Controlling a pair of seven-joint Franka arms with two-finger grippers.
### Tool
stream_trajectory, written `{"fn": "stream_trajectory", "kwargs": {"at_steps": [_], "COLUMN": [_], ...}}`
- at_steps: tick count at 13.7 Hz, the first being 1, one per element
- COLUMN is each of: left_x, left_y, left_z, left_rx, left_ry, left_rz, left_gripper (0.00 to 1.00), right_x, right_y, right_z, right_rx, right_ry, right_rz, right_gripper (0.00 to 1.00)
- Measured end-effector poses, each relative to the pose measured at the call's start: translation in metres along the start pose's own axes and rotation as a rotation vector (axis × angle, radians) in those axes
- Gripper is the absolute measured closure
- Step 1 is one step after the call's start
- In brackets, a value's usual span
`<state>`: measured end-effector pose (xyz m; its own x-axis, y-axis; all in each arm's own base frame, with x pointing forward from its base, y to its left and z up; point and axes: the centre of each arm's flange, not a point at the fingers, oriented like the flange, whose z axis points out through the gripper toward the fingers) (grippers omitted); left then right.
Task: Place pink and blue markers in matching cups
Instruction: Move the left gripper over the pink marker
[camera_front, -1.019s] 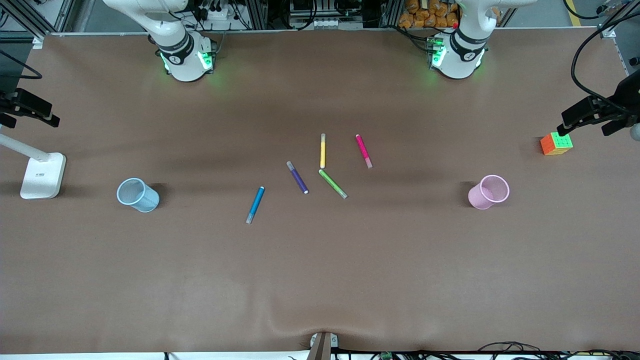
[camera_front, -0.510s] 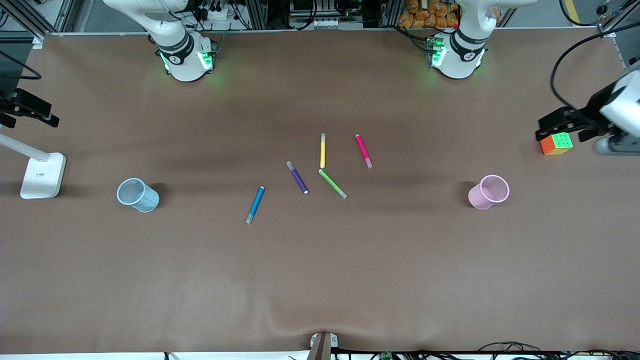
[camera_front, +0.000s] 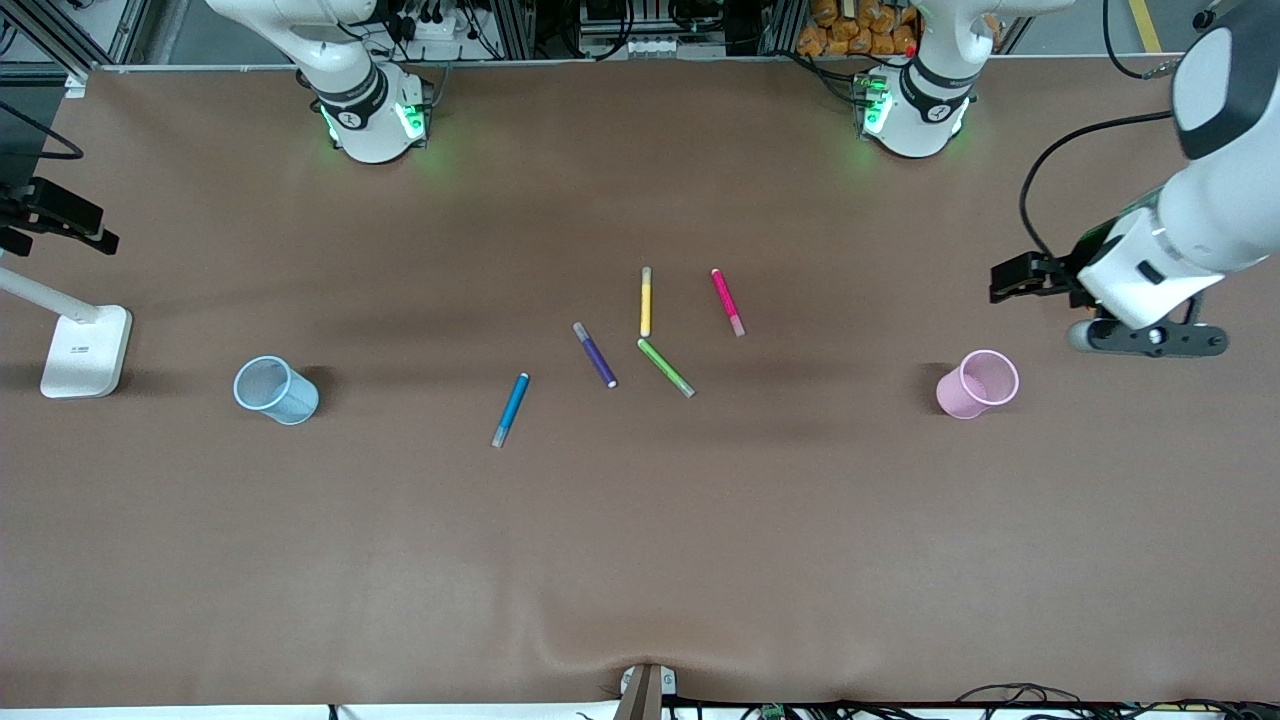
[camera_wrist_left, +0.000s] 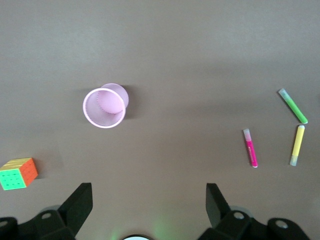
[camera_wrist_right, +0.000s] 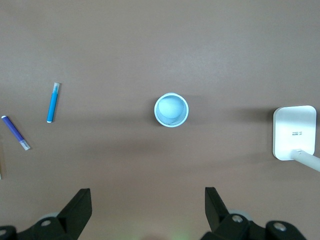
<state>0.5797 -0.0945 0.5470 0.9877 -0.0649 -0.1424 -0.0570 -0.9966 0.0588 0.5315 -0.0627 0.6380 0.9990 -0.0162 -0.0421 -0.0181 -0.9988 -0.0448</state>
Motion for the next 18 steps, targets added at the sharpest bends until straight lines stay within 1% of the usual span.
{"fn": "stream_trajectory", "kwargs": {"at_steps": [3,5,11,16,18], "left_x": [0.010,0.014,0.013,0.014,0.008], "left_y": [0.007,0.018,0.103,0.138,0.161], "left_z": [0.017,0.029,0.066,0.102,0.122], "left_rx": [-0.052,-0.065,-0.031,-0.012,-0.001], "left_ry": [-0.030,-0.053,-0.096,-0.112,-0.111], "left_rz": [-0.036,-0.070,-0.134,-0.197,-0.227], "left_gripper": [0.00,0.00,0.00,0.00,0.00], "right_x": [0.003,0.004,0.005,0.007,0.008], "right_y": [-0.002,-0.004,-0.006,-0.005,-0.005], "right_z": [0.000,0.001,0.002,0.003,0.005], "right_rx": [-0.001,-0.002,-0.002,-0.002,-0.002], "right_ry": [0.013,0.014,0.015,0.017,0.017], "right_rz": [0.029,0.031,0.033,0.034,0.034], "right_gripper": [0.00,0.00,0.00,0.00,0.00]}}
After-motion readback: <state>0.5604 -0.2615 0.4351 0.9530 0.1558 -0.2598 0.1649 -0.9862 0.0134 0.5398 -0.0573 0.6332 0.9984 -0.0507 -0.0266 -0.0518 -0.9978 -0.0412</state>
